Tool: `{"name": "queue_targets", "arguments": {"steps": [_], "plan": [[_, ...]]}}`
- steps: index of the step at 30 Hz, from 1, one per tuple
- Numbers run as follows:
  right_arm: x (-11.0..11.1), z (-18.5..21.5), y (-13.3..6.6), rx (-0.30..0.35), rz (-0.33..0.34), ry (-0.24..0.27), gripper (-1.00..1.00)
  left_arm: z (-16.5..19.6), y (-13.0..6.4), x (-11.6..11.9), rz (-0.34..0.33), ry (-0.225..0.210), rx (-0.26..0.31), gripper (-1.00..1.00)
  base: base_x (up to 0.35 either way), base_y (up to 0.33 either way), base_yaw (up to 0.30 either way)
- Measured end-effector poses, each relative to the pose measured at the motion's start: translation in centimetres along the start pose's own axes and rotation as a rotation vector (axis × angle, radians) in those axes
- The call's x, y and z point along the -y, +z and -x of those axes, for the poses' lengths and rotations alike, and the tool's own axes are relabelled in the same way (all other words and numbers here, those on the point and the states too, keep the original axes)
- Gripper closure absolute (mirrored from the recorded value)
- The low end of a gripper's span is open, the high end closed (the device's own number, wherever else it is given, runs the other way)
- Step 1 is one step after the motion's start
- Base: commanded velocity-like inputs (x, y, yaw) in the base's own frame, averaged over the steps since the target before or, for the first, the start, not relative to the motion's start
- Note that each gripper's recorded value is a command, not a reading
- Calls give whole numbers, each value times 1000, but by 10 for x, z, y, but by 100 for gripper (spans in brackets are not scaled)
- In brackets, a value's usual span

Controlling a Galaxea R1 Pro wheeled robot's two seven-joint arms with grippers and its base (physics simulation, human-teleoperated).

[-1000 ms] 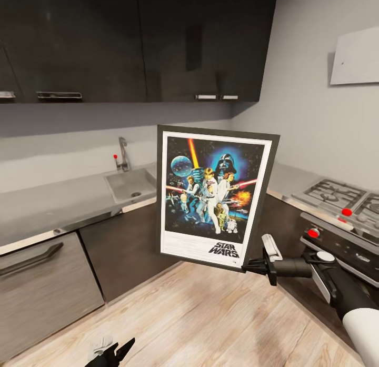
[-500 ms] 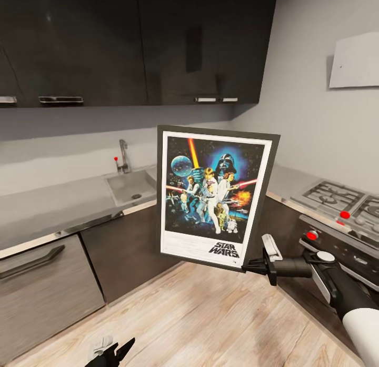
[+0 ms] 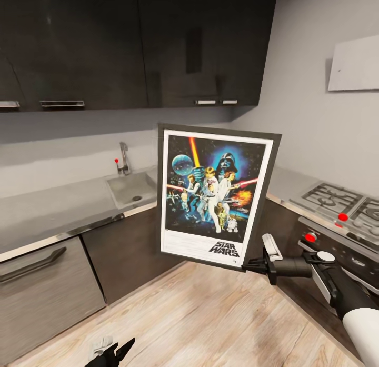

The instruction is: Pick up the poster from the kitchen countertop and hang it on one of the wall nails in the kitchen.

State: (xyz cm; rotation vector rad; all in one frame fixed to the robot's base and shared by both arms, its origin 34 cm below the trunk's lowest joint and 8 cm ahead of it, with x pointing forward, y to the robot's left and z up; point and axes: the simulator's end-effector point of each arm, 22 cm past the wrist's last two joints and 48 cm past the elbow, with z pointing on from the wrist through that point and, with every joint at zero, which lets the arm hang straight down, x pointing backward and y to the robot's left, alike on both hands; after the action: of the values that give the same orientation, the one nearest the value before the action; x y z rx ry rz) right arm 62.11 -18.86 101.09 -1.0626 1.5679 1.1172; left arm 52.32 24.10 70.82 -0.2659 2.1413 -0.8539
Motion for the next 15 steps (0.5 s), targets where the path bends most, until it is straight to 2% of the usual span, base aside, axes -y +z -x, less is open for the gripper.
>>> {"name": "queue_targets", "arguments": {"steps": [7,15], "plan": [[-3,15,-2,34,2,1,100,4,-5,5,2,0,0,-100,0,0,0],[-7,24,-4,39,3,1,100,8,-10,11,2,0,0,-100,0,0,0]]}}
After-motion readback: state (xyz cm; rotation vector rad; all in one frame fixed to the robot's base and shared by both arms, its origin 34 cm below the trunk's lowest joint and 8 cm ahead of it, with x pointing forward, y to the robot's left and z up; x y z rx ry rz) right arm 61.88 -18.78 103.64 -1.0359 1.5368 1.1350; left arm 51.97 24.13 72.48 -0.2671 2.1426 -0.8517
